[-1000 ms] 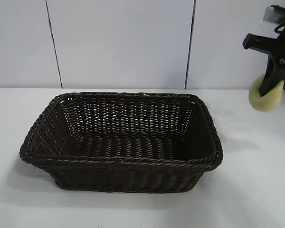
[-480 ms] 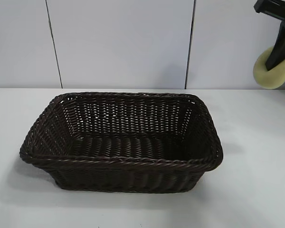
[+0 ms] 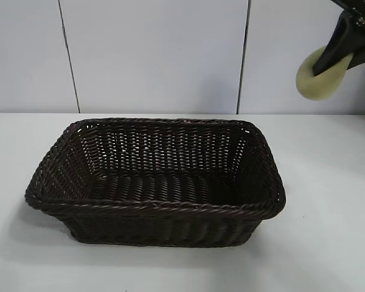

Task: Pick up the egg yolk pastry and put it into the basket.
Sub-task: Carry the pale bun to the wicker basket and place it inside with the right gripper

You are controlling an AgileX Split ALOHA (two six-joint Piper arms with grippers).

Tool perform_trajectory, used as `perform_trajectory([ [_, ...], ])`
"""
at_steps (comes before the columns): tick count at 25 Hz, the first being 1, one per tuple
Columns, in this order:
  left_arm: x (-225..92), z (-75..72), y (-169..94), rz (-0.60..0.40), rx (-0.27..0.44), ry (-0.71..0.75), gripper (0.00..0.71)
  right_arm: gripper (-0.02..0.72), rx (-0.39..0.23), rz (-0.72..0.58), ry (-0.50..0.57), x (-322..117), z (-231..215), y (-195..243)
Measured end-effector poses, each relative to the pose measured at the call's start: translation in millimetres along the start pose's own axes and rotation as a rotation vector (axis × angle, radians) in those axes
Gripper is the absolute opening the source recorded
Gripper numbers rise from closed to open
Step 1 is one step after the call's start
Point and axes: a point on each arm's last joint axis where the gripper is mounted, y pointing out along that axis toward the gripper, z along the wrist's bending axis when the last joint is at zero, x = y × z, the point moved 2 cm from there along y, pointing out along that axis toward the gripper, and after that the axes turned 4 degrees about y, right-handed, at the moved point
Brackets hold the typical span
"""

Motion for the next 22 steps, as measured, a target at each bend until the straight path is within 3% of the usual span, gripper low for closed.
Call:
perform_trajectory([
  [14, 0.0, 0.0, 0.0, 0.0, 0.0, 0.0, 0.561, 0.033, 0.147, 0.037, -0.255, -53.9, 116.7, 69.7],
  [22, 0.0, 0.0, 0.0, 0.0, 0.0, 0.0, 0.561, 0.033, 0.118, 0.124, -0.276, -76.7, 125.3, 124.3],
])
